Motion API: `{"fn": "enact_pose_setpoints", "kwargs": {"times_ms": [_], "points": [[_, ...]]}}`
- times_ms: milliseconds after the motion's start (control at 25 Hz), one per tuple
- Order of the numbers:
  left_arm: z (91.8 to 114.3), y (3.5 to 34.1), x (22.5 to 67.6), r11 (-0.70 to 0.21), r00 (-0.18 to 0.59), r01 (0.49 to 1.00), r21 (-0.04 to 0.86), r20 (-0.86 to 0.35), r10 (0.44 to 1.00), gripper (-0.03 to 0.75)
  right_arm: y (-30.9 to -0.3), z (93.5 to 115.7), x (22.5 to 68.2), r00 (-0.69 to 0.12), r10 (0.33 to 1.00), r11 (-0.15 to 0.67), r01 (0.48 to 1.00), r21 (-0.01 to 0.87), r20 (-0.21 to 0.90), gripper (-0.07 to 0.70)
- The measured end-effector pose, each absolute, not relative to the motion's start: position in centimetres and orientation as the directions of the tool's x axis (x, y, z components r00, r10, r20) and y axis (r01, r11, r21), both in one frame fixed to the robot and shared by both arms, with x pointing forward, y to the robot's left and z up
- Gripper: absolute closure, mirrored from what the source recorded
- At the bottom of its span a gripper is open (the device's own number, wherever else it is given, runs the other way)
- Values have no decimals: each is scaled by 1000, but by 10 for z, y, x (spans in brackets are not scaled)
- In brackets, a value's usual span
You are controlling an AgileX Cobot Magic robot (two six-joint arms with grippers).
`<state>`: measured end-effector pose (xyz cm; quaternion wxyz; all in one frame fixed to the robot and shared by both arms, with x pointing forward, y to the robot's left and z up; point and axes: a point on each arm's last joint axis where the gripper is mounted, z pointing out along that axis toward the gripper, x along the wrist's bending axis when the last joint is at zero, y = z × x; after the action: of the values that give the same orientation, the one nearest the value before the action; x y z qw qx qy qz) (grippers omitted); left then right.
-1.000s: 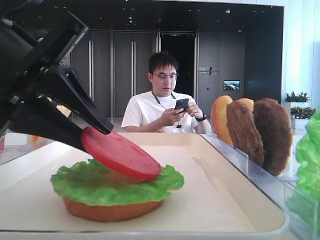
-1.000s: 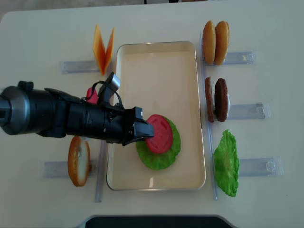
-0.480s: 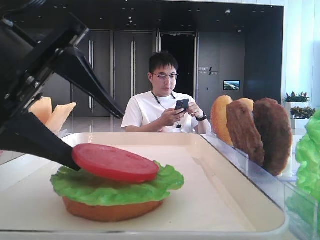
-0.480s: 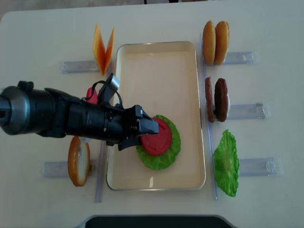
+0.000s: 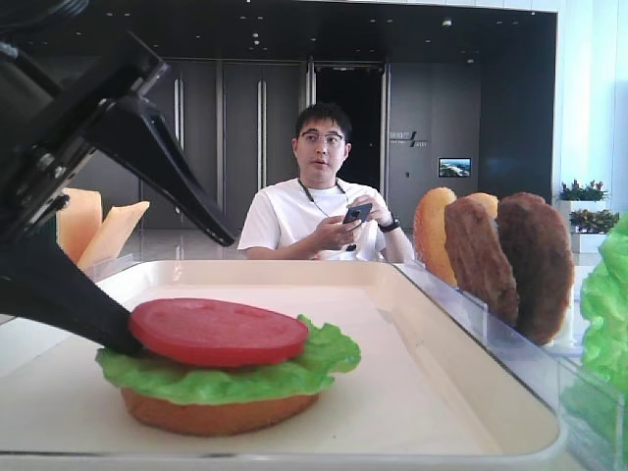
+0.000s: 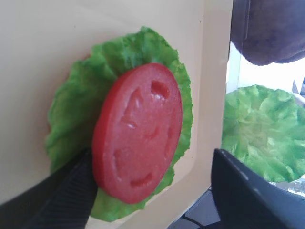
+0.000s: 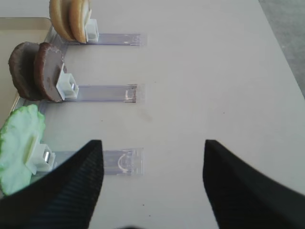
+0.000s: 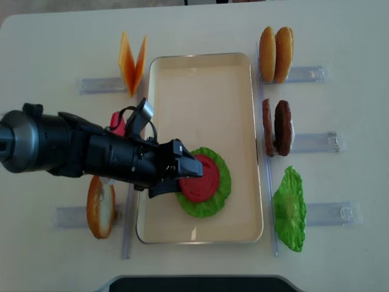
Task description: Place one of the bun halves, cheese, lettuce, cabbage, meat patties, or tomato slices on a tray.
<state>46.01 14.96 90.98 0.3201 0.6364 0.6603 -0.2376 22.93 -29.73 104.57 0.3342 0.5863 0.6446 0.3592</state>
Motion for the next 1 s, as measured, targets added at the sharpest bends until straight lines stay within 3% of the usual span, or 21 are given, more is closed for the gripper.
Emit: {"fn": "enact_pose_setpoints", "kwargs": {"times_ms": [200,400,680,1000], "points": [[913,151,456,25,57,994,105,-707,705,150,-297,1046,229,-89,996,54,516,855,-10,170],[931,157,452,10,102,987,160,-674,731,150,-297,1046,229,-89,996,54,516,855,-10,170],[955,166,445,27,125,974,227,-627,769,150,-297,1046,229,-89,996,54,516,855,-10,170],[987,170,444,62,185,934,351,-626,758,150,-297,1046,229,-89,996,54,516,855,-10,170]]}}
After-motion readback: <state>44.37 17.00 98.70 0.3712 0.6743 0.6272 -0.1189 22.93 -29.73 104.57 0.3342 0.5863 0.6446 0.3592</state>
